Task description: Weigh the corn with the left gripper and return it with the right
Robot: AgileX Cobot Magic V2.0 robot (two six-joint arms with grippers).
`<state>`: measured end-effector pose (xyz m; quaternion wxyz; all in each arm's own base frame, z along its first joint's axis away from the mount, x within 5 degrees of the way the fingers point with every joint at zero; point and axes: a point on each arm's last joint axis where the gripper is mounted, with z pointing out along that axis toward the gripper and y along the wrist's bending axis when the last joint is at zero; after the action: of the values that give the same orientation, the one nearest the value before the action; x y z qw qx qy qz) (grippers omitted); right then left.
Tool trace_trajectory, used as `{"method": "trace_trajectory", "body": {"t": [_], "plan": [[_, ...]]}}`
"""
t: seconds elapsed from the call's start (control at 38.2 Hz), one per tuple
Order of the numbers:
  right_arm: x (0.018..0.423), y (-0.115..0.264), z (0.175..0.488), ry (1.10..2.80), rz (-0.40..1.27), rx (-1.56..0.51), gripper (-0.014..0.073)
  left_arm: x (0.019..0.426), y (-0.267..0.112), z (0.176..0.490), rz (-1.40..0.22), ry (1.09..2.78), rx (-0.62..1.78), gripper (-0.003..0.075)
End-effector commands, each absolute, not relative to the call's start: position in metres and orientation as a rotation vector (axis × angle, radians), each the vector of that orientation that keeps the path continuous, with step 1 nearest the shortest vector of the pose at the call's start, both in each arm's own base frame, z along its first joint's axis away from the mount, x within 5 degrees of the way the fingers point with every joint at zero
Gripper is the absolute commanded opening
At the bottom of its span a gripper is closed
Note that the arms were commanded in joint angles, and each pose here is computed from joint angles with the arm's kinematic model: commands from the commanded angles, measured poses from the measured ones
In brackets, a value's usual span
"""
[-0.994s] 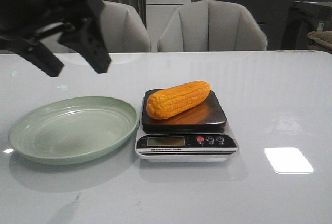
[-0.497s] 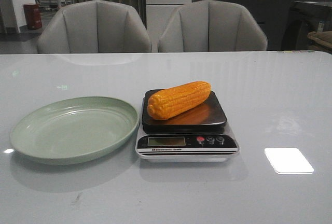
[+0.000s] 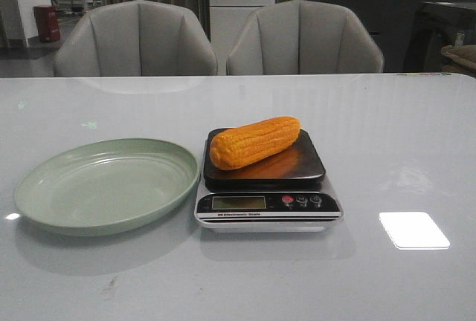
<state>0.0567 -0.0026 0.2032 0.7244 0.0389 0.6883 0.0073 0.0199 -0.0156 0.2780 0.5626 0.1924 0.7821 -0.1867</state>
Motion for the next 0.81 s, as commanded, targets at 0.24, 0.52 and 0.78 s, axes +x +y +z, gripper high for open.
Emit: {"method": "trace_trajectory", "body": {"t": [0.24, 0.52, 0.78], "plan": [[0.055, -0.003, 0.208, 1.429, 0.005, 0.073, 0.0190, 0.020, -0.015, 0.291, -0.436, 1.758, 0.439, 0.0114], [0.050, -0.002, 0.229, 1.249, 0.057, 0.098, 0.0190, 0.021, -0.015, 0.291, -0.427, 1.755, 0.441, 0.0114], [0.071, -0.002, 0.287, 1.469, 0.068, 0.106, 0.0190, 0.021, -0.015, 0.291, -0.427, 1.754, 0.440, 0.0114]]}}
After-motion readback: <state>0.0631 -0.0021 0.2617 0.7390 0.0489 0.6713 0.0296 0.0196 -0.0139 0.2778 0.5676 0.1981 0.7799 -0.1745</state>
